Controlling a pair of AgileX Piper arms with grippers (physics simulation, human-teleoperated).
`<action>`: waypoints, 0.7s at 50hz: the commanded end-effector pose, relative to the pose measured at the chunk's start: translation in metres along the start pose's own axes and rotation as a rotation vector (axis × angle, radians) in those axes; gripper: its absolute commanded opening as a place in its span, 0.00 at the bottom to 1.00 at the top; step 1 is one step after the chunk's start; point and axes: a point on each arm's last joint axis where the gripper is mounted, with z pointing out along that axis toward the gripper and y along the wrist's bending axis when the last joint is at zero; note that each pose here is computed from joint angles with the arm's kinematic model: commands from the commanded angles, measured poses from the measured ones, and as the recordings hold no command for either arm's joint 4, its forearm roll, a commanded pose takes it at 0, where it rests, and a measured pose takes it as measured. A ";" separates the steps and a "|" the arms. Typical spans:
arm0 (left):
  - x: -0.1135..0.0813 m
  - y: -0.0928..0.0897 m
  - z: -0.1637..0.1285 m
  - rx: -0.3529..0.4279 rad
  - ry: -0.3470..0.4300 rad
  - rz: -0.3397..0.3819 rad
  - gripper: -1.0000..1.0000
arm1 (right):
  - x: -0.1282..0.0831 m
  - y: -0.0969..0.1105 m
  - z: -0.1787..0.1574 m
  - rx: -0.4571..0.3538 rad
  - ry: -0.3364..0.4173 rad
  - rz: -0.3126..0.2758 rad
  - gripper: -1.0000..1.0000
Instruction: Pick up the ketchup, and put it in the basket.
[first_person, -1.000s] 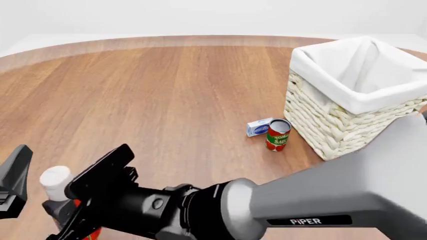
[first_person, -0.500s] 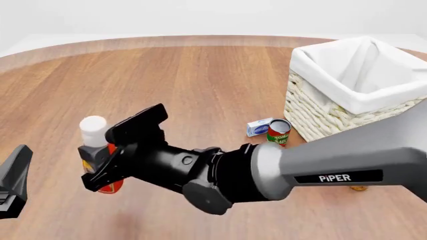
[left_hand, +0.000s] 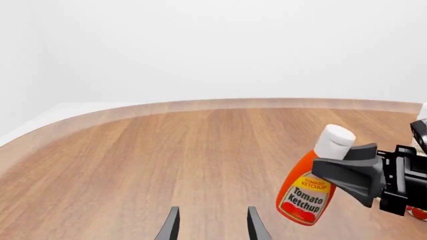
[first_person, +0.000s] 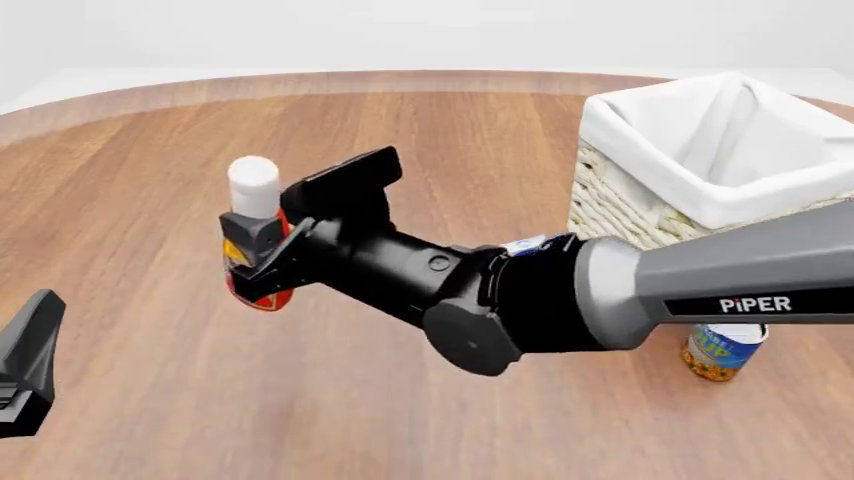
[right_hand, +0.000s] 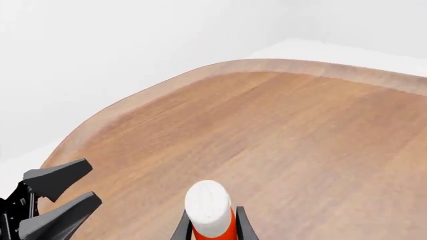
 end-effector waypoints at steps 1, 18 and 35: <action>0.000 0.000 0.000 0.000 0.000 0.000 1.00 | -0.018 -0.021 -0.012 0.049 -0.065 -0.010 0.00; 0.000 0.000 0.000 0.000 0.000 0.000 1.00 | -0.038 -0.051 -0.028 0.131 -0.122 -0.047 0.00; 0.000 0.000 0.000 0.000 0.000 0.000 1.00 | -0.067 -0.078 -0.063 0.221 -0.221 -0.065 0.00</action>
